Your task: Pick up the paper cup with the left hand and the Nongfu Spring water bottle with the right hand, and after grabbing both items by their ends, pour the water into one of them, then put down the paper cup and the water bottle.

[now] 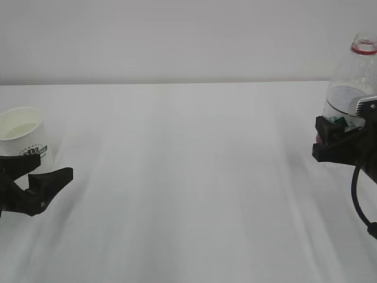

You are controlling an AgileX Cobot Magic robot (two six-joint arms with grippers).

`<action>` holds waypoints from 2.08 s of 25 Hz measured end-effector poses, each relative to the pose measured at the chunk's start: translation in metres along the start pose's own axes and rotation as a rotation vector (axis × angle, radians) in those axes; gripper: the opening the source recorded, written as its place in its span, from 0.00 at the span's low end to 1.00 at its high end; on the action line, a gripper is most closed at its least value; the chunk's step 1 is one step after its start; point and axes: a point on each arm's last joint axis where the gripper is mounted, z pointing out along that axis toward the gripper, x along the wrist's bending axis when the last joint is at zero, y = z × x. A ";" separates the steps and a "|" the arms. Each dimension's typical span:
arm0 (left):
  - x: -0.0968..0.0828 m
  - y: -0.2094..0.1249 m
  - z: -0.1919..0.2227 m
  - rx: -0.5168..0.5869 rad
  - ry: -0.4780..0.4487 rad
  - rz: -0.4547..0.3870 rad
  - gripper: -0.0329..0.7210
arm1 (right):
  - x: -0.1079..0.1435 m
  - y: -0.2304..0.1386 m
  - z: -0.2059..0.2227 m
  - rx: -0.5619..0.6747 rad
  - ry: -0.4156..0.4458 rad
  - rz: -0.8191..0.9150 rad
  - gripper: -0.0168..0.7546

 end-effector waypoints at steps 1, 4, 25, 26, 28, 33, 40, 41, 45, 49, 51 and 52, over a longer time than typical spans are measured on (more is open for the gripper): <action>0.000 0.001 0.000 -0.002 -0.006 -0.002 0.88 | 0.000 0.000 0.000 0.000 0.000 0.000 0.67; -0.001 0.002 0.000 -0.008 -0.015 0.000 0.88 | 0.000 0.000 0.000 0.000 0.000 0.000 0.67; 0.017 0.023 -0.008 -0.121 0.207 -0.073 0.83 | 0.000 0.000 0.000 -0.001 0.003 -0.002 0.67; 0.017 0.023 -0.008 -0.121 0.207 -0.073 0.83 | 0.000 0.000 0.000 -0.001 0.003 -0.002 0.67; 0.016 0.023 -0.008 -0.118 0.192 -0.066 0.83 | 0.000 0.000 0.000 -0.001 0.003 -0.002 0.67; 0.008 0.022 -0.007 -0.100 0.111 -0.026 0.83 | 0.000 0.000 0.000 -0.001 0.003 -0.002 0.67; 0.007 0.036 -0.012 -0.158 0.122 -0.004 0.83 | 0.000 0.000 0.000 -0.001 0.003 -0.002 0.67; 0.007 0.039 -0.014 -0.171 0.128 -0.002 0.83 | 0.000 0.000 0.000 -0.001 0.003 -0.002 0.67; 0.007 0.051 -0.021 -0.210 0.163 0.006 0.83 | 0.000 0.000 0.000 -0.001 0.003 -0.002 0.67; 0.010 0.053 -0.025 -0.181 0.211 -0.006 0.83 | 0.000 0.000 0.000 -0.001 0.003 -0.002 0.67; 0.012 0.052 -0.025 -0.163 0.232 -0.018 0.83 | 0.000 0.000 0.000 -0.001 0.003 -0.002 0.67; 0.013 0.050 -0.025 -0.148 0.244 -0.027 0.83 | 0.000 0.000 0.000 -0.001 0.003 -0.002 0.67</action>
